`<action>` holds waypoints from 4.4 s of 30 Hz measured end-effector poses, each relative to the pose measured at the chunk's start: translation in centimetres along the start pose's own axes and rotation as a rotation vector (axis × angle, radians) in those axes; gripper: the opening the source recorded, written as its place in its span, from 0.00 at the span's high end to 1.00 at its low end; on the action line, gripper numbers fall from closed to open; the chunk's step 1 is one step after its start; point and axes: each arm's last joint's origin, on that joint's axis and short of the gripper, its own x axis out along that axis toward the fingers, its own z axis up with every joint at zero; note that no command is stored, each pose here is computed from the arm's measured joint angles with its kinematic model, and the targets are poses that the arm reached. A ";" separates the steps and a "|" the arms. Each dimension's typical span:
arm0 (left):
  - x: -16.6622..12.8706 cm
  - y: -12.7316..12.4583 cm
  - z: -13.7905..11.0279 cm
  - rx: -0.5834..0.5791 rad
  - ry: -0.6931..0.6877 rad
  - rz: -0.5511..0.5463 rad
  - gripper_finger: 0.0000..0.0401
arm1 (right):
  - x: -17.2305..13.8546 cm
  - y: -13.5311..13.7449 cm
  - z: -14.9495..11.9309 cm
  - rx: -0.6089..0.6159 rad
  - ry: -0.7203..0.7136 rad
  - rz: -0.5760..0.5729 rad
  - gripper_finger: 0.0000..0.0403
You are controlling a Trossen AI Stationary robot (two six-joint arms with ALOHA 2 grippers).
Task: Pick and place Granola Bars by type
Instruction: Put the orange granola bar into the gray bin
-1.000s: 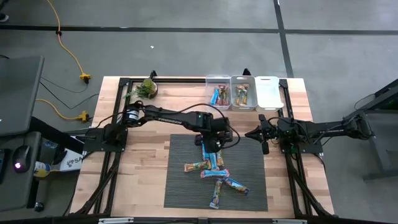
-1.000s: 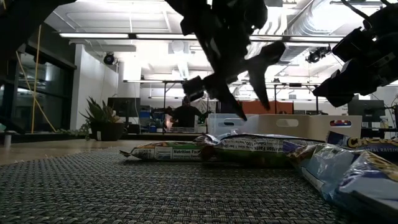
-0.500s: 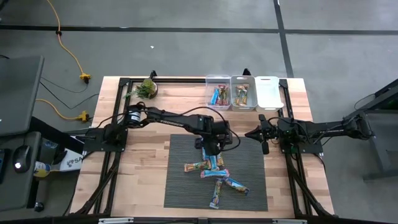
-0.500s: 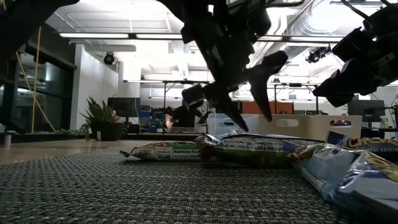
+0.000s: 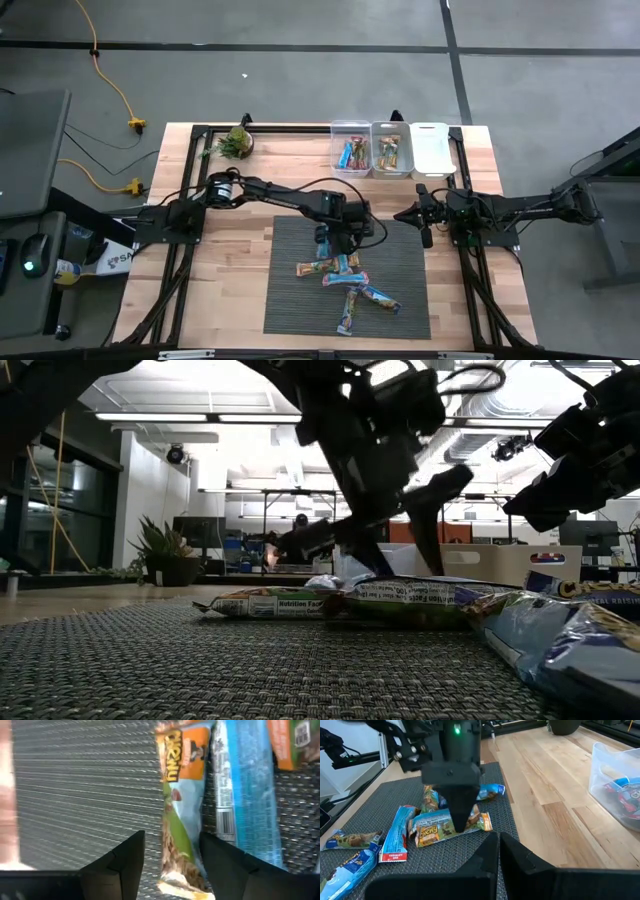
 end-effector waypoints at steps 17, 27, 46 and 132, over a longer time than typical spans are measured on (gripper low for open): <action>1.0 0.0 -0.2 -0.020 -0.013 0.019 0.54 | 0.0 0.0 0.0 0.000 0.000 0.000 1.00; 1.1 0.0 -0.2 -0.069 -0.012 0.015 0.65 | 0.0 0.0 0.0 0.000 0.000 0.000 1.00; 1.2 0.8 -0.3 -0.109 0.029 0.109 0.74 | 0.0 0.0 0.0 0.000 0.000 0.000 1.00; 3.1 0.6 -0.6 -0.365 -0.012 0.124 0.70 | 0.0 0.0 0.0 0.000 0.001 0.000 1.00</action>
